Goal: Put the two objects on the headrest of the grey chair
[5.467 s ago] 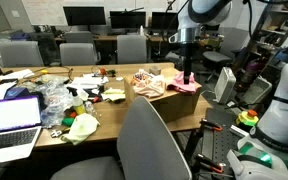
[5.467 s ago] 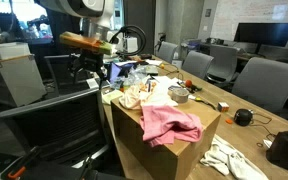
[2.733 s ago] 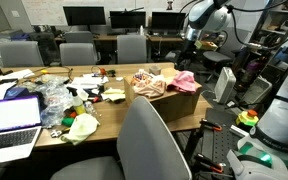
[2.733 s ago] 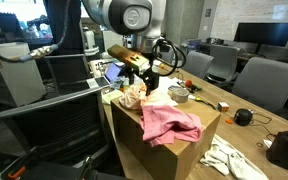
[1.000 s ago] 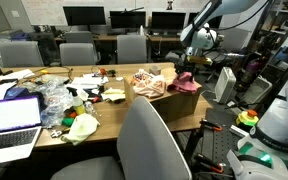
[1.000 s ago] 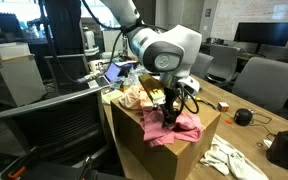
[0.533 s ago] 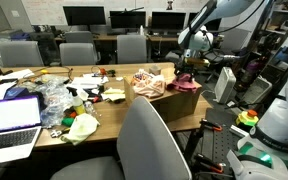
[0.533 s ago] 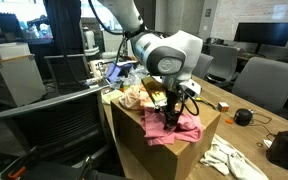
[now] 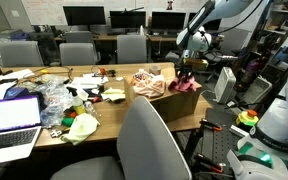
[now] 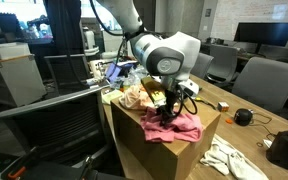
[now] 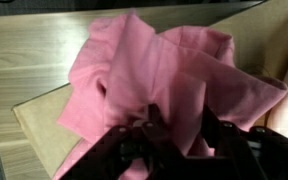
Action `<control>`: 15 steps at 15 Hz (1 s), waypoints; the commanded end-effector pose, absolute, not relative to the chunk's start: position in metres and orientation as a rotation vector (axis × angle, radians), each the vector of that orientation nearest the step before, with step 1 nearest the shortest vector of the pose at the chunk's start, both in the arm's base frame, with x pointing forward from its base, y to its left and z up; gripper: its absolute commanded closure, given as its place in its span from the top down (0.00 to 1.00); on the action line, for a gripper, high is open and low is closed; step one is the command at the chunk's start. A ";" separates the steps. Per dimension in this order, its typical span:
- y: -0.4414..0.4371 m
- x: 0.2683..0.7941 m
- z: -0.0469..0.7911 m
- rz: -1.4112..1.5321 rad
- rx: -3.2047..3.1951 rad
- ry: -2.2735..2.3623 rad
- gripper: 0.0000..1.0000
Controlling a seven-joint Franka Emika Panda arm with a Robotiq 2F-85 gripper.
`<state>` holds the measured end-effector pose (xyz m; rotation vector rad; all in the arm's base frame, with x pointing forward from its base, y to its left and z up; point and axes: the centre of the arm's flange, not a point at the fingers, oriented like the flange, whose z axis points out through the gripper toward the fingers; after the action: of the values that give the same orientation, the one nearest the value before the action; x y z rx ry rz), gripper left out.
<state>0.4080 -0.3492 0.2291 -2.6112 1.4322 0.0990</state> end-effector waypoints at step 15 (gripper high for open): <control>-0.298 0.407 0.315 -0.264 -2.667 1.243 0.03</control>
<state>0.4229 -0.3190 0.2850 -2.6658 1.2945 -0.1360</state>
